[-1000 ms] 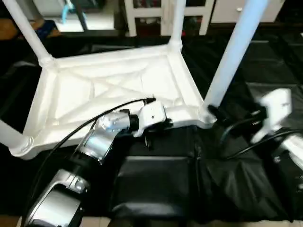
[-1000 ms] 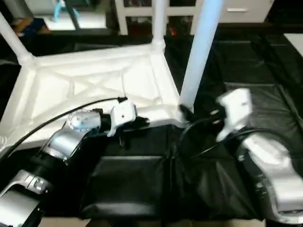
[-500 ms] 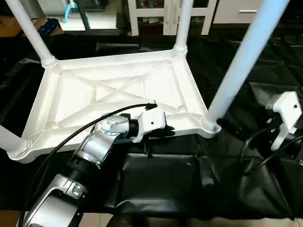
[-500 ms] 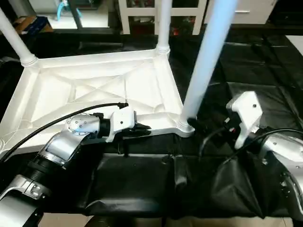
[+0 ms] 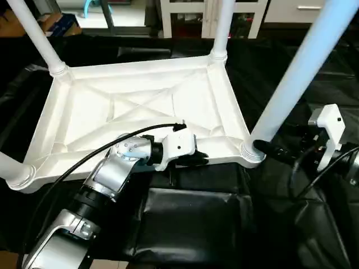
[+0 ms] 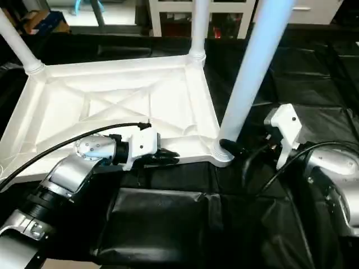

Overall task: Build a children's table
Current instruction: Rotate leg to tighten

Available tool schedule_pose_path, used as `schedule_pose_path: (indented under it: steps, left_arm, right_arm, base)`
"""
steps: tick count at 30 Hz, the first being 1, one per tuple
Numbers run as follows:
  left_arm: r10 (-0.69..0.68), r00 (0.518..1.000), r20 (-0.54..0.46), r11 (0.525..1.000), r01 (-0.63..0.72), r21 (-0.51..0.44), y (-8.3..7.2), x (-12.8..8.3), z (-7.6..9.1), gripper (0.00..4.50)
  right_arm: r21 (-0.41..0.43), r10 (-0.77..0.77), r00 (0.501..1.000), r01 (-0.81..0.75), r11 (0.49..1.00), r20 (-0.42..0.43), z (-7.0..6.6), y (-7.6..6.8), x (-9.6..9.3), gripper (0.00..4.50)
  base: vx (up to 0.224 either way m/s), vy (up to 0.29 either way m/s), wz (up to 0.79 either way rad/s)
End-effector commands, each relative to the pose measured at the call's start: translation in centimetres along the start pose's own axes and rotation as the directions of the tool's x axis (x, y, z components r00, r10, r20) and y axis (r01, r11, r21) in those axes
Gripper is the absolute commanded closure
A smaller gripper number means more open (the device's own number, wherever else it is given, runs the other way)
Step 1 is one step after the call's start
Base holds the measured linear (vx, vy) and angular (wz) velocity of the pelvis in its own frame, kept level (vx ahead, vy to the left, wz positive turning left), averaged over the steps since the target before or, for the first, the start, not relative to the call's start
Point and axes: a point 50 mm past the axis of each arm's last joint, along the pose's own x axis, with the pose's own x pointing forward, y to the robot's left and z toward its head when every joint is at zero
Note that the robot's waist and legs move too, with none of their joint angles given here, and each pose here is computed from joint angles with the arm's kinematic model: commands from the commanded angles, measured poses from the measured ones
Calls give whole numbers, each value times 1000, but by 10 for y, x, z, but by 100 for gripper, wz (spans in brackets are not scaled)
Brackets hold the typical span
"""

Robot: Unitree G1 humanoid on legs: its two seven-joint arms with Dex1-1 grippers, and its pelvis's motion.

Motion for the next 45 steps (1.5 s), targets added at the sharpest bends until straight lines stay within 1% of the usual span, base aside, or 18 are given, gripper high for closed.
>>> schedule_pose_path:
  steps: [1, 11, 19, 24, 26, 27, 29, 30, 31, 32, 34, 35, 38, 39, 40, 41, 44, 45]
  left_arm:
    - [-56, 998, 24, 998, 56, 12, -7, 2, 4, 450]
    - [-56, 998, 2, 998, 56, 12, -7, -1, 2, 450]
    - [-16, 999, -34, 1000, 16, 15, -7, 1, 0, 450]
    - [107, 994, -9, 993, -107, -46, -4, 19, 14, 450]
    - [177, 984, 1, 983, -176, -59, 1, 28, 24, 450]
    - [177, 984, 1, 983, -176, -59, 1, 28, 24, 450]
    - [259, 966, 1, 963, -258, -82, 8, 35, 33, 450]
    - [309, 951, 2, 947, -308, -91, 13, 39, 38, 450]
    - [309, 951, 2, 947, -308, -91, 13, 39, 38, 450]
    - [340, 940, 1, 935, -338, -106, 16, 42, 42, 450]
    - [372, 928, 2, 924, -369, -101, 19, 46, 46, 450]
    - [373, 928, 2, 923, -370, -101, 19, 46, 46, 450]
    - [366, 930, -29, 929, -367, -46, 21, 41, 38, 450]
    - [366, 930, -29, 929, -367, -46, 21, 41, 38, 450]
    - [356, 933, -47, 934, -357, -12, 22, 35, 32, 450]
    - [352, 935, -51, 936, -352, -1, 22, 34, 31, 450]
    - [231, 971, -63, 971, -226, 73, 12, 21, 18, 450]
    - [216, 974, -66, 974, -211, 77, 11, 20, 16, 450]
  right_arm:
    - [1, 13, 999, -13, 1000, -34, -4, -4, -3, 166]
    - [3, 75, 996, -75, 997, -57, -5, -8, -4, 252]
    - [33, -31, 999, 32, 999, -43, -11, -13, 3, 261]
    - [137, -228, 968, 242, 961, -109, -35, -7, 33, 263]
    - [180, -367, 921, 386, 905, -130, -40, -8, 47, 263]
    - [180, -367, 921, 386, 905, -130, -40, -8, 47, 263]
    - [217, -544, 823, 567, 795, -162, -44, -14, 55, 264]
    - [239, -646, 743, 668, 705, -173, -46, -19, 57, 264]
    - [239, -646, 743, 668, 705, -173, -46, -19, 57, 264]
    - [247, -721, 669, 741, 625, -183, -48, -22, 59, 264]
    - [239, -772, 610, 788, 568, -176, -47, -22, 68, 264]
    - [238, -774, 609, 789, 566, -176, -47, -22, 68, 264]
    - [256, -692, 715, 690, 677, -97, -34, -18, 82, 264]
    - [256, -692, 715, 690, 677, -97, -34, -18, 82, 264]
    - [206, -626, 780, 616, 760, -22, -22, -17, 79, 264]
    - [183, -606, 795, 597, 781, -7, -20, -17, 77, 229]
    - [36, -422, 905, 421, 906, 51, -7, -16, 54, 194]
    - [26, -406, 913, 405, 914, 51, -7, -16, 51, 192]
  base:
    - [0, 0, 0]
    - [0, 0, 0]
    - [0, 0, 0]
    - [0, 0, 0]
    - [0, 0, 0]
    - [0, 0, 0]
    - [0, 0, 0]
    - [0, 0, 0]
    - [0, 0, 0]
    - [0, 0, 0]
    - [0, 0, 0]
    - [0, 0, 0]
    - [0, 0, 0]
    - [0, 0, 0]
    - [0, 0, 0]
    - [0, 0, 0]
    - [0, 0, 0]
    - [0, 0, 0]
